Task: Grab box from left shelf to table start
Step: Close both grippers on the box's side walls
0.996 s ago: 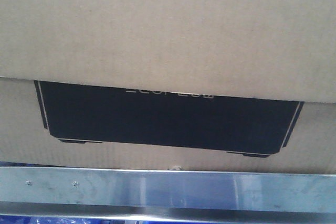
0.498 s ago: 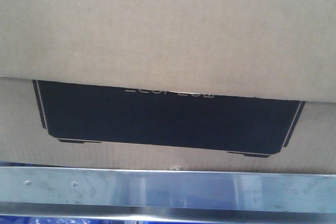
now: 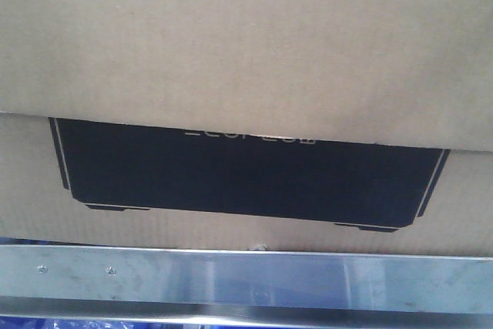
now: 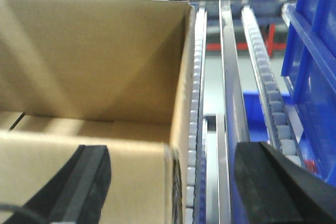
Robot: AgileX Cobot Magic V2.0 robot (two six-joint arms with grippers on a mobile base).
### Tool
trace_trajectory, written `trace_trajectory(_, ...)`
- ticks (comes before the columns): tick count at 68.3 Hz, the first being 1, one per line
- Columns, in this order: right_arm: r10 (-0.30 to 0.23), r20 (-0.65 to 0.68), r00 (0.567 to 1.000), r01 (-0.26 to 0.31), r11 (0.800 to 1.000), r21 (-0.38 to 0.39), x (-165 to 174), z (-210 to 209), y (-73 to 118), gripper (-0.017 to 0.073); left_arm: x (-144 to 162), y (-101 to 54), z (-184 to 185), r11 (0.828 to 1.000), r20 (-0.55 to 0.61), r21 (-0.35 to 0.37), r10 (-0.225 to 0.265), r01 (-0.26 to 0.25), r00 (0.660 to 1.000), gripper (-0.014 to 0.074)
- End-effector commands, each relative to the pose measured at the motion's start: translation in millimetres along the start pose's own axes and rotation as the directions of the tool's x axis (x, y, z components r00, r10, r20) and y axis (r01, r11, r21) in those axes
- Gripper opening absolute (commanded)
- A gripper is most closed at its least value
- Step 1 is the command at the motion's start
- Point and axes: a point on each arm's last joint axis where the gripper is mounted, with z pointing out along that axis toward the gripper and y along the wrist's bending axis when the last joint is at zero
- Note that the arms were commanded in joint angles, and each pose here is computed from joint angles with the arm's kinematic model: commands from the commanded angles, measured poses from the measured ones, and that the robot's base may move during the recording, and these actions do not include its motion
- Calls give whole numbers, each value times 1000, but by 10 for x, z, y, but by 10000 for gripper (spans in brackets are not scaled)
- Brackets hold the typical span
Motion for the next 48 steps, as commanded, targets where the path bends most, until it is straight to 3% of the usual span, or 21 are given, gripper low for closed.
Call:
trace_trajectory(1,1,15,1000,-1,1000,-1,-329,88,33,571,16,33,-202,1000,20,-7,-11,12,1000,351)
trace_trajectory(16,12,-235,972,-9,1000,10,-770,655,63,571,16,33,-202,1000,20,-7,-11,12,1000,351)
trace_trajectory(28,15,-467,884,-8,1000,18,-970,1184,62,571,16,33,-202,1000,20,-7,-11,12,1000,351)
trace_trajectory(37,-4,-554,833,27,999,33,-1074,1516,27,571,16,33,-202,1000,20,-7,-11,12,1000,351)
trace_trajectory(48,-4,-632,775,41,998,45,-965,1837,-25,566,16,33,-202,1000,20,-7,-11,12,1000,330)
